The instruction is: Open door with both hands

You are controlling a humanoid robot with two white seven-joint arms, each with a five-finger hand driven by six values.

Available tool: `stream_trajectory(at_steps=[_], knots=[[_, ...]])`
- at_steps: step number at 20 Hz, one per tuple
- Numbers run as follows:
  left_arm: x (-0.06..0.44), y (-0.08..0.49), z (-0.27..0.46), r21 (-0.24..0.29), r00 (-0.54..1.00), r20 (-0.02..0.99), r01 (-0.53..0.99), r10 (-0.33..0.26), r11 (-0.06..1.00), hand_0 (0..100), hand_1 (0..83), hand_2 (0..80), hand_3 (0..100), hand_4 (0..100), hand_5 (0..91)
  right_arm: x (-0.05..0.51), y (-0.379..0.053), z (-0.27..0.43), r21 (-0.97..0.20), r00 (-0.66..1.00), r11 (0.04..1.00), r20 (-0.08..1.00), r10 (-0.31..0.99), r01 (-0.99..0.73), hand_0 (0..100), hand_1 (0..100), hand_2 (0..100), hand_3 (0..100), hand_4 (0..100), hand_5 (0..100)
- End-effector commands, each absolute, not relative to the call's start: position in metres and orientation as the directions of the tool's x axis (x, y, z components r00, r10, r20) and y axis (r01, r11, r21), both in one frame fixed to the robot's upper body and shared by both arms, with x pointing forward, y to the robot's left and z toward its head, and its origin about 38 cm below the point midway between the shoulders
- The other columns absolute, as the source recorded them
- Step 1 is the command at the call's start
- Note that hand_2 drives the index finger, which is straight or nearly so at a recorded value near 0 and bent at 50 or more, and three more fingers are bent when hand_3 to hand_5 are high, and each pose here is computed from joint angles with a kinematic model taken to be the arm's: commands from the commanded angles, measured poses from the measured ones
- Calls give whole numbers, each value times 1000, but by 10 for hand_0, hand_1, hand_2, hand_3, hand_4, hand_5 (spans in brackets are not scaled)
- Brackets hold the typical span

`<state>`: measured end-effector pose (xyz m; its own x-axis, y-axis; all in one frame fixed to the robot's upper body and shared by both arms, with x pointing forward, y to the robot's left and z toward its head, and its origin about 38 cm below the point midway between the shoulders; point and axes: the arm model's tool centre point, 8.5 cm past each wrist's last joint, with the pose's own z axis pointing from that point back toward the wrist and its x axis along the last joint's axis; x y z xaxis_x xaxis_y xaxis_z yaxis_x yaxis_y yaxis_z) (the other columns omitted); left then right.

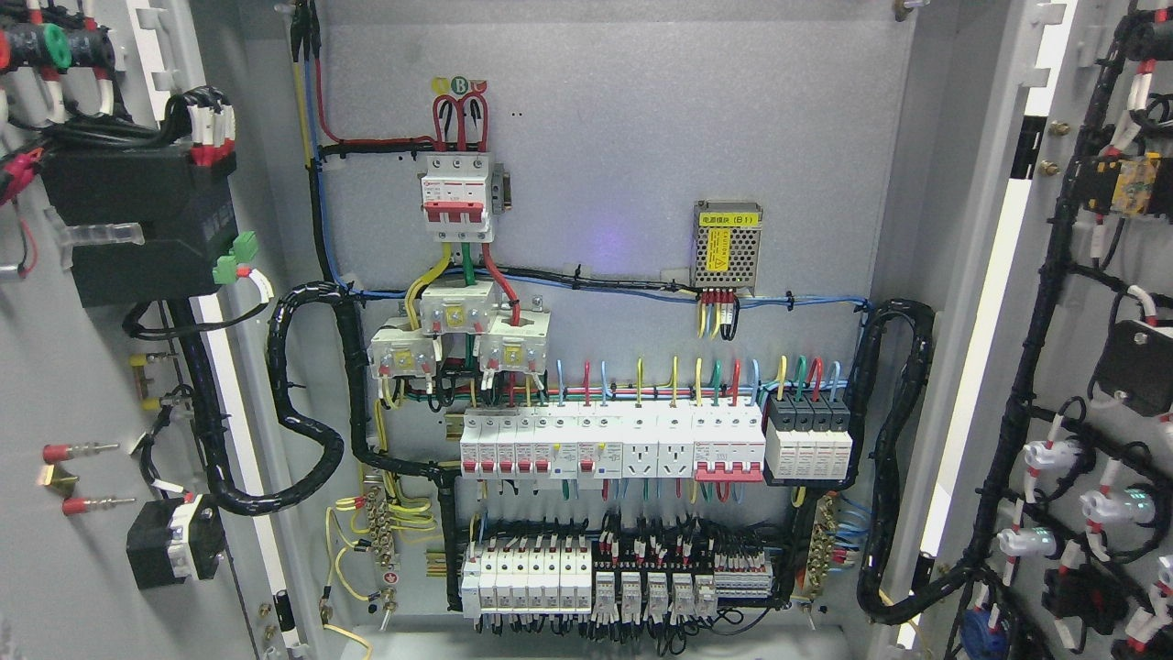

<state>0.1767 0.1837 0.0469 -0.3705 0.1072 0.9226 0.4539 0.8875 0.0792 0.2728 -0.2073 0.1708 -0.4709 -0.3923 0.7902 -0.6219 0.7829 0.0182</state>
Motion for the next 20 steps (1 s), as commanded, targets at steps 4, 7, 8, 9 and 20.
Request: stream_trajectory(at_steps=[4,7,8,9,20], knots=[[165,178,153,187,-844,491,343,215,921,120,389,0,0,0,0,262,-245,199,-73,-603,838,728,-325,-541,120,389,0,0,0,0],[166,176,171,189,-877,427,326,222,926,120,389,0,0,0,0,261,-255,202,-94,-630,851,715,-303,-516,120,389,0,0,0,0],[166,176,173,190,-882,416,324,223,927,120,389,0,0,0,0,261,-259,204,-104,-640,856,710,-292,-506,120,389,0,0,0,0],[167,177,176,191,-886,407,319,221,928,120,389,0,0,0,0,260,-262,204,-110,-649,861,706,-284,-497,120,389,0,0,0,0],[185,198,207,201,-979,172,143,108,969,120,389,0,0,0,0,249,-289,206,-129,-694,902,686,-219,-413,120,389,0,0,0,0]])
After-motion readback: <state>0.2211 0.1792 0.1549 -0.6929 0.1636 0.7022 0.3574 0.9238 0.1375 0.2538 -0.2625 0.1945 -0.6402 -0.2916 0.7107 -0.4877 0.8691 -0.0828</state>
